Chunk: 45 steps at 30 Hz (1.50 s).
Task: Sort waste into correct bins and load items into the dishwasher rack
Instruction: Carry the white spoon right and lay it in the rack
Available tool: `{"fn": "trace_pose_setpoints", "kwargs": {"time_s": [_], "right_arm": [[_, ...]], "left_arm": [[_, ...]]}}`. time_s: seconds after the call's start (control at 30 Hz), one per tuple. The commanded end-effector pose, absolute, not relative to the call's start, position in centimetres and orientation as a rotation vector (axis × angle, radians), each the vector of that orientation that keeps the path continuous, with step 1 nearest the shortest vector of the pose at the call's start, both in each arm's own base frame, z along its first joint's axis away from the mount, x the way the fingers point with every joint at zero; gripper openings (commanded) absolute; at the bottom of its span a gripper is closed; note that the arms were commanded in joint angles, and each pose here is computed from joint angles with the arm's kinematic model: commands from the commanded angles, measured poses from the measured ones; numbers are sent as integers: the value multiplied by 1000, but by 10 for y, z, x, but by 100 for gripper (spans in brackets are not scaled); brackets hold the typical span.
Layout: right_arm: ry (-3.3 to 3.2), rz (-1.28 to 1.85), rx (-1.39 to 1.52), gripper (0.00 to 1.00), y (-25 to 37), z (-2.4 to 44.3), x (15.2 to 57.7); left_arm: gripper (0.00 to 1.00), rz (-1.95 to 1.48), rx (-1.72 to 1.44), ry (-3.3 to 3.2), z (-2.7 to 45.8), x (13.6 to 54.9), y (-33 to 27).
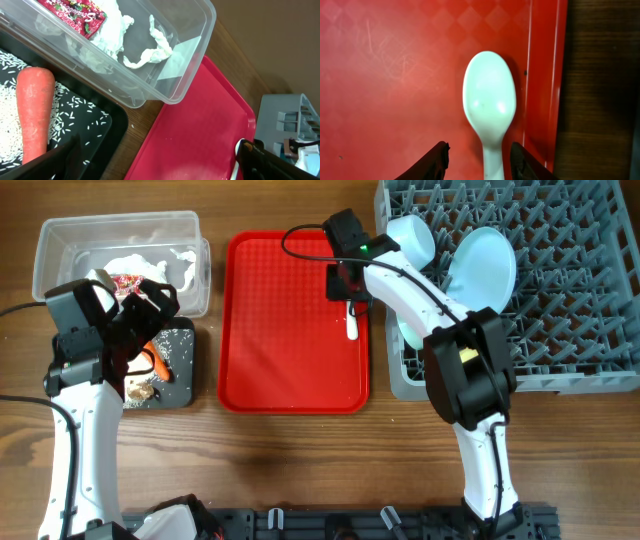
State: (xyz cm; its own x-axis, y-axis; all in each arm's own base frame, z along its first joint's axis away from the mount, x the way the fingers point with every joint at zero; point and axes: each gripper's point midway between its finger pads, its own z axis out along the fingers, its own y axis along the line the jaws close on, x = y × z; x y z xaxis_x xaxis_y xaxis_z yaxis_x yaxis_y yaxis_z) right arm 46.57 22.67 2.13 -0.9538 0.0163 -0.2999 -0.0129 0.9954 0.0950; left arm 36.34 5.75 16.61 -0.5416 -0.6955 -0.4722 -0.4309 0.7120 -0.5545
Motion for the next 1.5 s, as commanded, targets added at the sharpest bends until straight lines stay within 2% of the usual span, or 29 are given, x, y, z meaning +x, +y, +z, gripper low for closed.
{"fn": "trace_pose_setpoints", "kwargs": {"time_s": [0.0, 0.2, 0.27, 0.33, 0.4, 0.67, 0.83, 0.97, 1.23, 1.3, 1.47], "right_arm": [[2889, 184, 5, 42, 220, 2, 466], [2943, 274, 51, 41, 213, -9, 465], [2940, 277, 20, 31, 214, -7, 466], [2933, 279, -2, 13, 219, -6, 466], [2930, 280, -11, 4, 222, -5, 465], [2927, 321, -44, 4, 229, 3, 466], [2900, 353, -102, 4, 231, 29, 465], [2844, 376, -140, 4, 230, 74, 461], [2631, 465, -191, 4, 220, 210, 434], [2566, 450, -149, 4, 196, 254, 419], [2532, 397, 69, 4, 124, 293, 402]], "left_arm": [[100, -475, -824, 2197, 178, 366, 61], [100, -475, -824, 2197, 178, 366, 61], [100, -475, -824, 2197, 178, 366, 61], [100, -475, -824, 2197, 178, 366, 61], [100, -475, -824, 2197, 178, 366, 61], [100, -475, -824, 2197, 178, 366, 61], [100, -475, -824, 2197, 178, 366, 61], [100, -475, -824, 2197, 178, 366, 61], [100, -475, -824, 2197, 178, 366, 61], [100, -475, -824, 2197, 178, 366, 61], [100, -475, -824, 2197, 178, 366, 61]]}}
